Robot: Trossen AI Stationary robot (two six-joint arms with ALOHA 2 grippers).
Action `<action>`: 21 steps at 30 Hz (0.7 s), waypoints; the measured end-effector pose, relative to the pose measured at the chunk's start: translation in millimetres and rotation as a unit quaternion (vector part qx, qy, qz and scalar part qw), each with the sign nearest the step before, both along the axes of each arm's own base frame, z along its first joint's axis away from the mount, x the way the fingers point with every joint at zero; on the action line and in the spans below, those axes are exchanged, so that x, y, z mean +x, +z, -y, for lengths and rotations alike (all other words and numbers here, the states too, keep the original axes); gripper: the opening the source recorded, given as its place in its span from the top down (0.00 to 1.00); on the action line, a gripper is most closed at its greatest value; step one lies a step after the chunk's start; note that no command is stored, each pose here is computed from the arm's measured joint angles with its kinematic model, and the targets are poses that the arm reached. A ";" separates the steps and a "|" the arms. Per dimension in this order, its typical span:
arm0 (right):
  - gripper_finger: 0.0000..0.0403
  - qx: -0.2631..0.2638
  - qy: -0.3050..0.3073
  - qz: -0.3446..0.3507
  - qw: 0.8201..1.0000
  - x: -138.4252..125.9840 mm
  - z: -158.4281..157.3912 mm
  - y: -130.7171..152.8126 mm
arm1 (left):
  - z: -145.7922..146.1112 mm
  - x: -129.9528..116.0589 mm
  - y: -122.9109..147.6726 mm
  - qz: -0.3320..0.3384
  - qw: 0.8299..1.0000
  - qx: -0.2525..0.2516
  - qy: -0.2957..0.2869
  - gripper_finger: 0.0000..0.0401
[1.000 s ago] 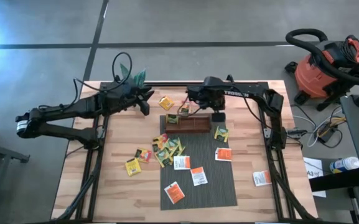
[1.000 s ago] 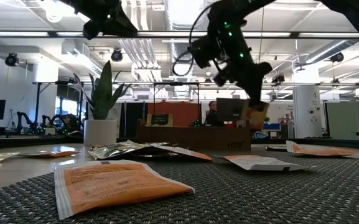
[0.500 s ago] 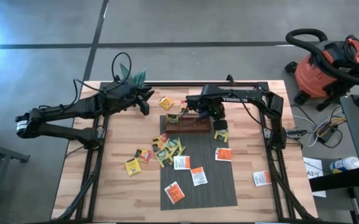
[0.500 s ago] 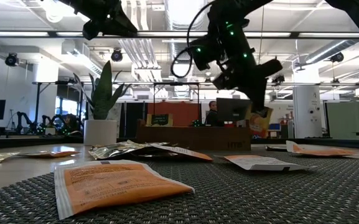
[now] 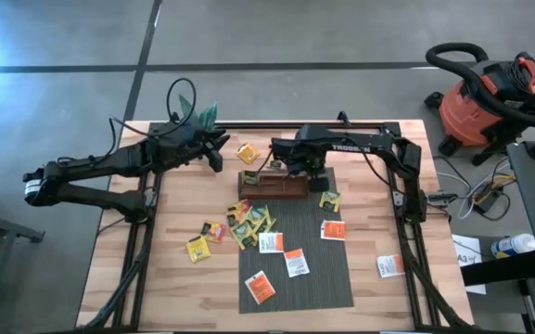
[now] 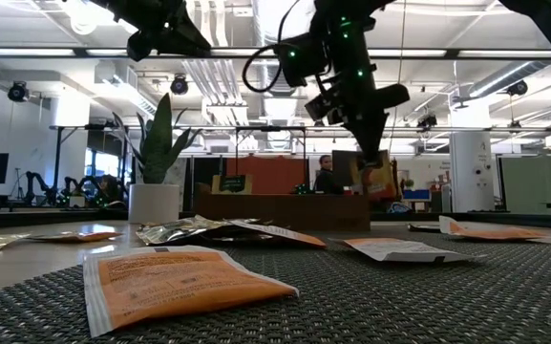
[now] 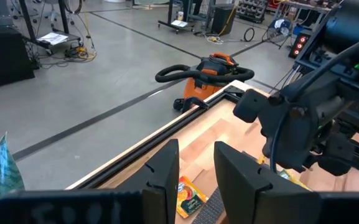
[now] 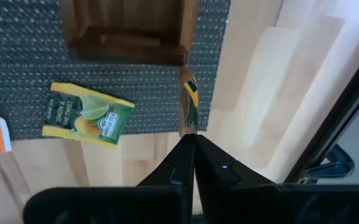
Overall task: Pick & Place Tea
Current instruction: Put the orange tea bag into the right compartment of the wooden organizer
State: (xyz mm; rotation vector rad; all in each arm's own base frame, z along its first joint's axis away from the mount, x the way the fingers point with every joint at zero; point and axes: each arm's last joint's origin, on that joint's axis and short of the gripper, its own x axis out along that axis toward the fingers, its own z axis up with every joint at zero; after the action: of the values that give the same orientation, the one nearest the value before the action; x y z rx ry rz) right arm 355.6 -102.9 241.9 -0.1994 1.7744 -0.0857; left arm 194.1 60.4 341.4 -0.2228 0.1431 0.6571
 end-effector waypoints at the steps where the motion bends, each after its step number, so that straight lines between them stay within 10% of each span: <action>1: 0.98 0.001 0.000 0.003 1.000 0.5 0.0 1.4 | 0.0 0.0 0.0 0.000 1.000 0.000 0.000 0.76; 13: 0.98 -0.040 -0.011 0.034 0.999 5.2 1.4 38.5 | 0.0 0.0 0.0 -0.001 1.000 0.000 0.000 0.76; 21: 0.98 0.023 -0.017 0.121 0.992 16.7 -3.2 57.8 | 0.0 0.0 0.0 -0.001 1.000 0.000 0.000 0.76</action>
State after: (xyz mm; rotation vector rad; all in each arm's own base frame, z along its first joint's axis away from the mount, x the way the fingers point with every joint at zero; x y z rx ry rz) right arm 372.3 -99.6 299.7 -0.1201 1.5366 -0.0908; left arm 194.1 60.5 341.3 -0.2217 0.1438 0.6574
